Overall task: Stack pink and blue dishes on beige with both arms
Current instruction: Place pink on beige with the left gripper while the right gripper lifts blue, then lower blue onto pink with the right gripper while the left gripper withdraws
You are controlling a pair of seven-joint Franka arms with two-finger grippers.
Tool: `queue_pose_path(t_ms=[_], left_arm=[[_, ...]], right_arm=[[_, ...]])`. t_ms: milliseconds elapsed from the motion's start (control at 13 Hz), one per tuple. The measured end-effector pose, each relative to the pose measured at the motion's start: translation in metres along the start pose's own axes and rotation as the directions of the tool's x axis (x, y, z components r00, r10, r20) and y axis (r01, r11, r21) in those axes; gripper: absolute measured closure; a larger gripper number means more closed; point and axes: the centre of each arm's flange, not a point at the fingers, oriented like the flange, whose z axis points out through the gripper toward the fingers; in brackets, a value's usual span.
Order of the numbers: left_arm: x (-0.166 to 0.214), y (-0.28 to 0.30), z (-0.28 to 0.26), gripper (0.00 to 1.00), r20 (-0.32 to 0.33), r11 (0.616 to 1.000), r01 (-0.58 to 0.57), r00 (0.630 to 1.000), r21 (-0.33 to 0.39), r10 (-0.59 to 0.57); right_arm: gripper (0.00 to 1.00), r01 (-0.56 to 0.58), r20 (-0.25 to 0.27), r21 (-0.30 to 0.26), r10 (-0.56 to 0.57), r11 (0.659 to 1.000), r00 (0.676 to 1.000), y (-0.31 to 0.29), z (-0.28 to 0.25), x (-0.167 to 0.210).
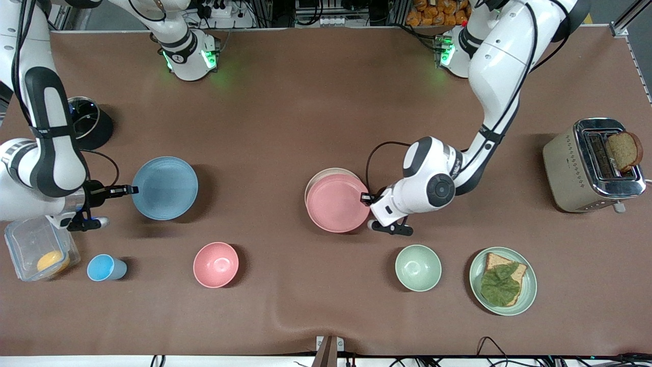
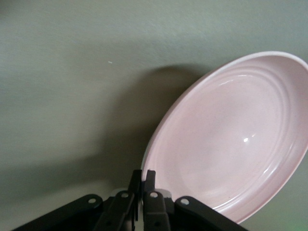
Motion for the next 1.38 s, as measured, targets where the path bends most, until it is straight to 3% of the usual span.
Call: queue_pose_path(t_ms=[385,462,615,692,769,1000,1077,1231,1385], left_arm=[[-0.003,0.003,0.01,0.95,0.013,1.0,0.022,1.0,0.004,-0.023],[-0.003,0.003,0.01,0.89,0.014,0.999,0.032,0.999,0.004,-0.032],[-0.003,0.006,0.01,0.66,0.01,1.0,0.021,1.0,0.012,-0.021],[-0.003,0.009,0.005,0.58,-0.003,0.999,-0.004,1.0,0.032,0.004],[-0.001,0.012,-0.004,0.44,-0.023,0.998,-0.034,0.999,0.061,0.035],[0.01,0.0,-0.066,0.14,-0.091,0.976,-0.093,0.99,0.197,0.112],[0.014,-0.014,-0.094,0.03,-0.112,0.962,-0.095,0.986,0.255,0.127],[0.018,-0.04,-0.138,0.0,-0.138,0.927,-0.1,0.977,0.362,0.16],[0.019,-0.056,-0.165,0.0,-0.161,0.901,-0.092,0.971,0.423,0.175]], right_arm=[[0.96,-0.07,0.055,-0.041,0.072,0.997,0.996,-0.083,0.001,0.016],[0.96,-0.082,0.064,-0.058,0.086,0.995,0.994,-0.109,0.005,0.019],[0.96,-0.112,0.069,-0.1,0.119,0.989,0.99,-0.167,0.017,0.025],[0.96,-0.124,0.069,-0.121,0.133,0.985,0.989,-0.198,0.024,0.026],[0.96,-0.136,0.067,-0.131,0.145,0.982,0.987,-0.229,0.032,0.025],[0.96,-0.13,0.079,-0.079,0.136,0.988,0.988,-0.314,0.059,0.018],[0.96,-0.112,0.061,-0.074,0.116,0.991,0.991,-0.336,0.067,0.018],[0.96,-0.099,0.026,-0.088,0.102,0.991,0.994,-0.377,0.093,0.017],[0.96,-0.1,-0.014,-0.11,0.099,0.989,0.995,-0.426,0.129,0.015]])
